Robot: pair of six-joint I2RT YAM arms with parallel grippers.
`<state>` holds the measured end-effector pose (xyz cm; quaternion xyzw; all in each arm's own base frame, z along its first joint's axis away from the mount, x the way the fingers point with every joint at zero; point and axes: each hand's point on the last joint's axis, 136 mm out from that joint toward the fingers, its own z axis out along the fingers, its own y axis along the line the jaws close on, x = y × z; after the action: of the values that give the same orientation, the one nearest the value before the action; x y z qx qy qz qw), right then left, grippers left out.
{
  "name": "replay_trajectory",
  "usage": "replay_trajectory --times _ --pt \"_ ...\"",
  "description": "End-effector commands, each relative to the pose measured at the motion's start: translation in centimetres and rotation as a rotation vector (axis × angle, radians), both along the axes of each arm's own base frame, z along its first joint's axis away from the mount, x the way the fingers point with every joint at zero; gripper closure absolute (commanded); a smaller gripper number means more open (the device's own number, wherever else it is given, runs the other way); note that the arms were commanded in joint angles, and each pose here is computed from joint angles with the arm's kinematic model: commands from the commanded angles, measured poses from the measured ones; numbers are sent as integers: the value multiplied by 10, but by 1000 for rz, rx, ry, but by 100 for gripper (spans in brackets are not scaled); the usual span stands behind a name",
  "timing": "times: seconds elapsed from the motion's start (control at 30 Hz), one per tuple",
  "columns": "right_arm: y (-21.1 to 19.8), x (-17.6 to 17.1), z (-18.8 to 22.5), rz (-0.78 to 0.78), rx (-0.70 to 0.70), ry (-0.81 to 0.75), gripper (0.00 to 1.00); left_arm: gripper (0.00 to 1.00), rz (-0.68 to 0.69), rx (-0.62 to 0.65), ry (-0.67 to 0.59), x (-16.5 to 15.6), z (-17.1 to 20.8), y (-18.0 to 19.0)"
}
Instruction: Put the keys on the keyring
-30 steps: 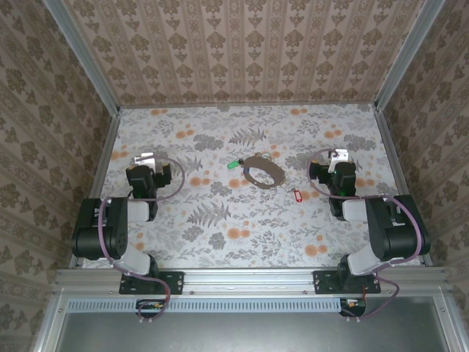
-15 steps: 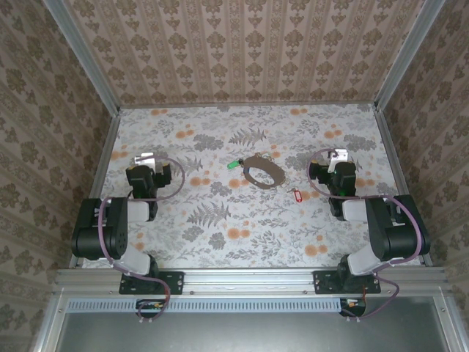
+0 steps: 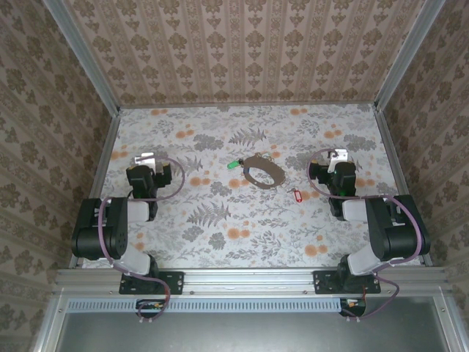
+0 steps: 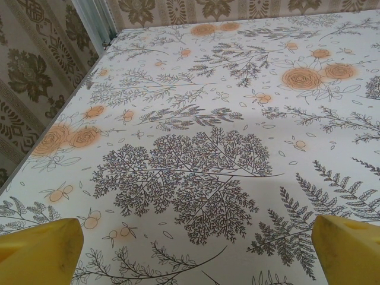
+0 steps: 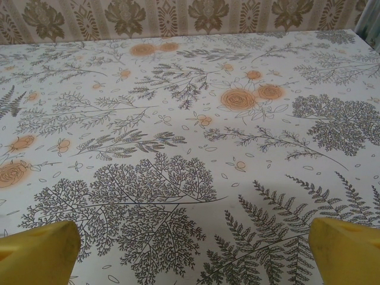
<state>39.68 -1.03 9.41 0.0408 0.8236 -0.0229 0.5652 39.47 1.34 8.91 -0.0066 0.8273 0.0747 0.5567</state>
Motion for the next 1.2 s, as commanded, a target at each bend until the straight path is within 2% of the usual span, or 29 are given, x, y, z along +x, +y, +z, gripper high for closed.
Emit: replay_trajectory --times 0.0,0.23,0.4,0.5,0.6,0.67,0.77,0.83,0.93,1.03,1.17 --pt "1 3 4 9 0 -22 0 0 -14 -2 -26 1 6 -2" --pt "-8 2 12 -46 -1 -17 0 0 -13 -2 -25 1 6 -1" --pt "-7 1 25 -48 4 53 0 0 -23 -3 -17 3 13 -3" --pt "8 -7 55 -4 -24 15 0 0 6 16 44 -1 24 -1" --pt "11 -14 80 -83 56 74 0 0 41 97 89 -9 48 -11" --pt "20 -16 85 -70 85 172 0 0 13 140 68 -13 67 -35" --pt "47 -11 83 39 100 291 0 0 -10 18 101 -23 85 -74" --pt "73 -5 75 132 115 380 0 0 -183 -154 221 -29 83 -122" --pt "109 8 51 262 92 525 0 0 -416 -315 344 -47 77 -188" --pt "137 17 19 359 128 661 0 0 -538 -366 415 -65 75 -231" --pt "163 13 -5 462 218 740 0 0 -603 -375 474 -77 71 -257"
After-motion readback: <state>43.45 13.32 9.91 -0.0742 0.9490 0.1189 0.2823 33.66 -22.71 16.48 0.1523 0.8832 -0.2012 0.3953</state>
